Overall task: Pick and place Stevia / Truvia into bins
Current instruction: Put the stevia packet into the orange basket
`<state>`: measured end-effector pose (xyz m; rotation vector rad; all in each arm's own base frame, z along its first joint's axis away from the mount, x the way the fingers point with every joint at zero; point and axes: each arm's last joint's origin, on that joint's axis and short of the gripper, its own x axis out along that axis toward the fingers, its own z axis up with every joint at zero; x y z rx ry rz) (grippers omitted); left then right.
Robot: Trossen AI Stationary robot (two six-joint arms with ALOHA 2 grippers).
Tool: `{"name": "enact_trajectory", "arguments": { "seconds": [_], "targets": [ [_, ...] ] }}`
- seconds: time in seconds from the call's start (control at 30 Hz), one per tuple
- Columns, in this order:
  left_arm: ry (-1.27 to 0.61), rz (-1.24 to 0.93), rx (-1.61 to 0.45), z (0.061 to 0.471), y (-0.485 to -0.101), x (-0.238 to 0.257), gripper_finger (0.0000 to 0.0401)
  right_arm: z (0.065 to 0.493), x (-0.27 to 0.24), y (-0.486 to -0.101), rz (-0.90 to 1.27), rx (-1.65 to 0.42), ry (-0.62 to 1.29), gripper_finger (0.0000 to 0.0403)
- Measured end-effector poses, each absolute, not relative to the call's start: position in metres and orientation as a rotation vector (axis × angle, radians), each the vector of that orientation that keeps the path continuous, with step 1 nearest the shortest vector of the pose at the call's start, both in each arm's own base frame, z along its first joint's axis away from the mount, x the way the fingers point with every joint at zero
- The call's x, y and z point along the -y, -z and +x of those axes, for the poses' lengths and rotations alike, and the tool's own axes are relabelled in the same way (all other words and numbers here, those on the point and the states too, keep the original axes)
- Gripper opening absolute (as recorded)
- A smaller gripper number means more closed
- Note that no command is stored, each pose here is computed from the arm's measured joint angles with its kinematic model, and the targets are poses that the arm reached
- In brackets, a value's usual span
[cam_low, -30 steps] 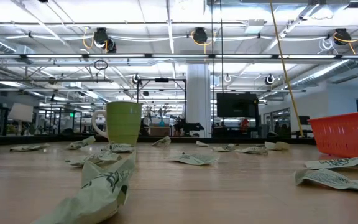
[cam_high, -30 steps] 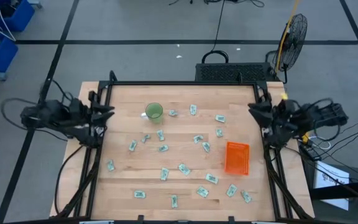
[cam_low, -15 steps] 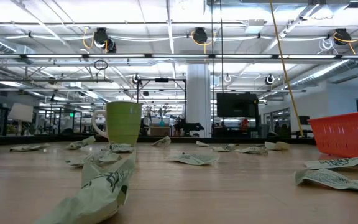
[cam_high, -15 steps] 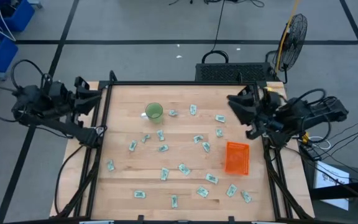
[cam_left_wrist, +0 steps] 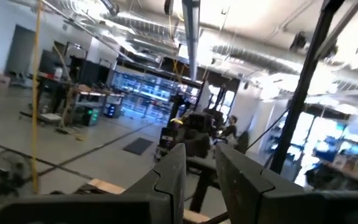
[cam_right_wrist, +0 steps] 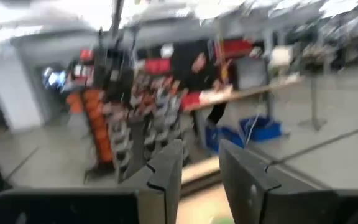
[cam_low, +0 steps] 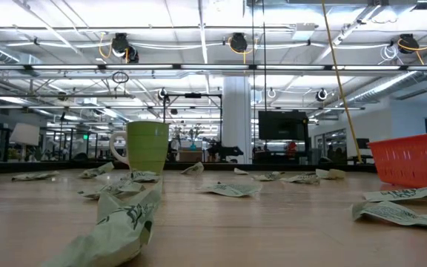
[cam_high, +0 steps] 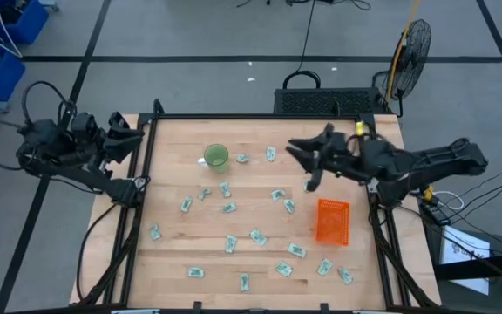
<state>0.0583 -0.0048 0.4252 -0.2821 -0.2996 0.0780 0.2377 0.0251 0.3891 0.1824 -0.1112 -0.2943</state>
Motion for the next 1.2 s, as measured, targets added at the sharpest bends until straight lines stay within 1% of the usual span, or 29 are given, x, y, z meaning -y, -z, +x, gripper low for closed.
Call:
{"name": "enact_trajectory", "arguments": {
  "seconds": [0.07,0.17,0.23,0.33,0.47,0.57,0.67,0.87,0.97,1.07,1.2],
  "targets": [
    [-0.112,-0.246,0.280,0.058,-0.432,0.004,0.0093,0.244,-0.019,-0.395,0.173,0.055,0.257,0.0100],
    [-0.206,-0.196,0.185,0.061,-0.443,0.002,0.0093,0.251,-0.006,-0.409,0.182,-0.094,0.257,0.0100],
    [-0.273,-0.187,0.114,0.064,-0.451,0.002,0.0093,0.257,0.002,-0.410,0.210,-0.255,0.253,0.0100],
    [-0.337,-0.165,0.006,0.069,-0.460,0.002,0.0093,0.267,0.011,-0.402,0.240,-0.514,0.275,0.0100],
    [-0.355,-0.146,-0.116,0.083,-0.459,0.005,0.0092,0.277,0.022,-0.370,0.291,-0.785,0.323,0.0100],
    [-0.356,-0.124,-0.142,0.094,-0.457,0.008,0.0093,0.288,0.022,-0.327,0.314,-1.014,0.313,0.0100],
    [-0.353,-0.103,-0.134,0.103,-0.459,0.011,0.0093,0.291,0.020,-0.288,0.295,-1.191,0.324,0.0100],
    [-0.349,-0.074,-0.109,0.107,-0.462,0.012,0.0093,0.285,0.024,-0.236,0.306,-1.348,0.375,0.0100],
    [-0.349,-0.076,-0.106,0.107,-0.462,0.012,0.0093,0.280,0.028,-0.220,0.333,-1.362,0.398,0.0100],
    [-0.349,-0.076,-0.106,0.107,-0.462,0.012,0.0093,0.274,0.029,-0.201,0.396,-1.386,0.375,0.0100],
    [-0.349,-0.076,-0.106,0.107,-0.462,0.012,0.0093,0.268,0.028,-0.186,0.427,-1.394,0.383,0.0101]
  ]
}}
